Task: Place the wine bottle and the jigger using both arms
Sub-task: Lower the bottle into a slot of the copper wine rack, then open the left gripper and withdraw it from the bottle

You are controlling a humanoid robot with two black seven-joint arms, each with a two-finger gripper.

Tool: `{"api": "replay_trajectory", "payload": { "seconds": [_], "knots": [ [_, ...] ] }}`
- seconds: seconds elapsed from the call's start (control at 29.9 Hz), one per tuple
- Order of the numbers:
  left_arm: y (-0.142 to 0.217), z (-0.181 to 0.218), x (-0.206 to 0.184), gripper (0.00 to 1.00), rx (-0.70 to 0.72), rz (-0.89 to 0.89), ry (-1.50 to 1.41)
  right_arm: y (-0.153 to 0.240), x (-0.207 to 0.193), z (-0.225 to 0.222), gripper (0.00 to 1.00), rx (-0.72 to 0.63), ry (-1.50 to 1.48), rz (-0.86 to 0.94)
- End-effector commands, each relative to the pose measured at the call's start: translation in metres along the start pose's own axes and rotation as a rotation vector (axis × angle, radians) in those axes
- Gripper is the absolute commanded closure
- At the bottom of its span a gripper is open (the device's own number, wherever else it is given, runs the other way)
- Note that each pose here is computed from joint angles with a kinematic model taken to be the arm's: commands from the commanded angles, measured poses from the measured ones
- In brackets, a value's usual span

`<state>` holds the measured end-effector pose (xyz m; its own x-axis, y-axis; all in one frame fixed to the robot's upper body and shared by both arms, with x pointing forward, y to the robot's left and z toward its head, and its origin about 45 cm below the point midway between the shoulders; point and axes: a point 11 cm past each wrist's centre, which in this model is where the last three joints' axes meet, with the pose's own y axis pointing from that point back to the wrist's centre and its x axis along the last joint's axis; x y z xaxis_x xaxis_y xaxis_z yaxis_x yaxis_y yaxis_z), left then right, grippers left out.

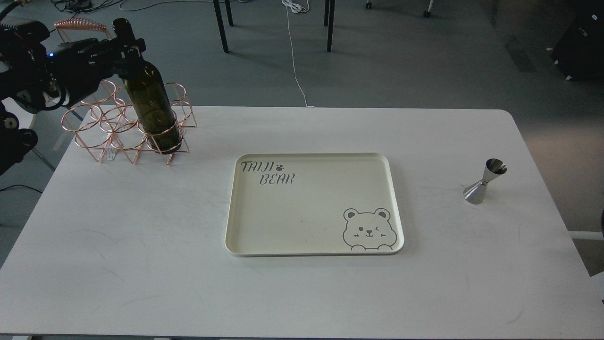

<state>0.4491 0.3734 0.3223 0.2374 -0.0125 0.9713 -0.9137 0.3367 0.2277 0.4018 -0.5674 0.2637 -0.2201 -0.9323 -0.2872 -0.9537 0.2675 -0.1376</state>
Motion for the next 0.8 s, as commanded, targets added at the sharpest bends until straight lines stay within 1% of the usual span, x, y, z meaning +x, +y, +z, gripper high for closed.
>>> {"api": "replay_trajectory", "payload": {
  "seconds": [0.0, 0.07, 0.13, 0.2, 0.27, 0.33, 0.37, 0.47, 0.57, 0.6, 0.77],
  "knots": [
    [-0.001, 0.001, -0.005, 0.71, -0.002, -0.007, 0.007, -0.001, -0.002, -0.001, 0.02, 0.003, -0.001, -0.004],
    [-0.001, 0.002, -0.005, 0.69, -0.003, -0.007, 0.008, -0.002, -0.003, -0.001, 0.02, 0.003, -0.003, -0.006],
    [-0.001, 0.001, -0.008, 0.62, -0.002, -0.013, 0.010, -0.002, -0.003, -0.001, 0.02, 0.003, -0.003, -0.006],
    [0.000, 0.000, -0.010, 0.59, 0.003, -0.016, 0.012, -0.002, -0.003, 0.000, 0.02, 0.001, -0.001, -0.005],
    [0.000, -0.003, -0.011, 0.51, 0.011, -0.017, 0.014, -0.001, -0.002, 0.001, 0.02, -0.001, 0.000, -0.004],
    [-0.002, -0.003, -0.013, 0.48, 0.012, -0.019, 0.019, 0.000, 0.000, 0.001, 0.02, -0.003, 0.002, -0.002],
    [-0.003, -0.004, -0.013, 0.43, 0.015, -0.017, 0.019, 0.000, 0.000, 0.001, 0.02, -0.003, 0.002, -0.002],
    [-0.003, -0.003, -0.010, 0.19, 0.015, -0.001, 0.018, 0.000, 0.000, 0.000, 0.02, -0.003, 0.004, -0.002],
    [-0.003, -0.003, 0.002, 0.04, 0.011, 0.065, 0.066, 0.000, 0.001, -0.001, 0.02, -0.001, 0.004, -0.001],
    [-0.003, -0.004, 0.005, 0.02, 0.014, 0.085, 0.106, 0.000, 0.001, -0.001, 0.02, -0.001, 0.004, -0.001],
    [0.003, -0.014, 0.029, 0.02, 0.022, 0.192, 0.414, 0.000, 0.003, -0.004, 0.02, 0.002, 0.008, 0.002]
  ]
}}
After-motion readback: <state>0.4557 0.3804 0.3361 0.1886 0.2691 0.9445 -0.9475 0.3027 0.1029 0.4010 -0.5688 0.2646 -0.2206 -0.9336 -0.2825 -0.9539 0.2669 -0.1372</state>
